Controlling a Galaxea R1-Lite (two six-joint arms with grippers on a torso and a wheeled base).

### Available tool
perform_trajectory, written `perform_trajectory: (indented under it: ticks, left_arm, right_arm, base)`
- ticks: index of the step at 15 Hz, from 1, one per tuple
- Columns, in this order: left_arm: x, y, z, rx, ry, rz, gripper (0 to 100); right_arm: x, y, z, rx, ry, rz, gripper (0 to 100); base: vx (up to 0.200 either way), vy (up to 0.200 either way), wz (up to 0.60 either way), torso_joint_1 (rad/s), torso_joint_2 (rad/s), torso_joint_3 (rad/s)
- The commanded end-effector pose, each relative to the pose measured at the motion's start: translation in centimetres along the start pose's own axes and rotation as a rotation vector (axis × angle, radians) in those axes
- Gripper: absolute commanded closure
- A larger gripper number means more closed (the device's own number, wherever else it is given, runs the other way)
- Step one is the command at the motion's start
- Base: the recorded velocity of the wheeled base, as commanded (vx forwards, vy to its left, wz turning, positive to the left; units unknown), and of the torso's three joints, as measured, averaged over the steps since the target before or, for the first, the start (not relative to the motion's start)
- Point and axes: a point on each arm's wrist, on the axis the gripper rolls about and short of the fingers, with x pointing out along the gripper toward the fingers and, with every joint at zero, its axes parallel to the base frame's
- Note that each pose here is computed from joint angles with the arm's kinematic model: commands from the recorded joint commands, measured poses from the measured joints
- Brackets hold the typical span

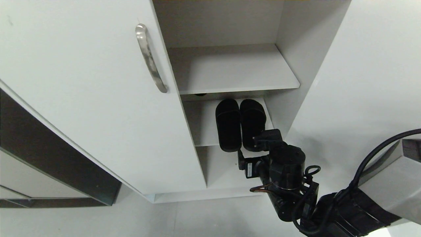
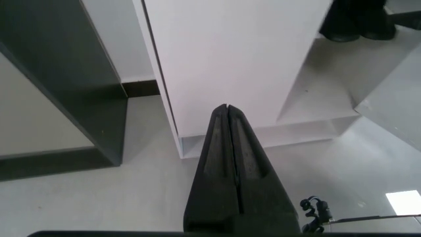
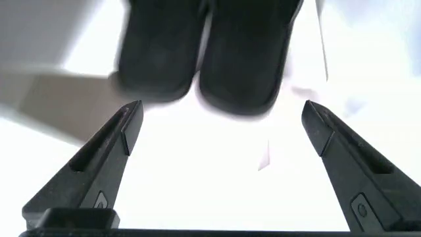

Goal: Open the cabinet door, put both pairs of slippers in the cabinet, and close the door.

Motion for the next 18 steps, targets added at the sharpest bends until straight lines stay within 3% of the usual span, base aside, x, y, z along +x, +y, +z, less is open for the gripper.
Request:
perform_trajectory:
  ticks: [1,4,18]
  left_arm:
    - [0.01,0.0,0.01,0.0,0.001,0.0,100]
    - [0.01,0.0,0.01,-0.002,0.001,0.0,100]
    - [0.01,0.0,0.01,-0.002,0.001,0.0,100]
  right_arm:
    - [-0.25,-0.08,-0.07,-0.005,0.005,0.002,0]
    - [-0.44,-0.03,-0.2,-0.005,0.005,0.007,0]
    - [-0.62,-0.2,-0.73,-0.014,0.009,0.016,0]
  base:
    - [-0.2,0.0,0.0,0.002,0.0,-0.002]
    - [-0.2,0.0,0.0,0.002,0.0,0.002]
    - [0.0,0.0,0.0,0.0,0.0,0.0]
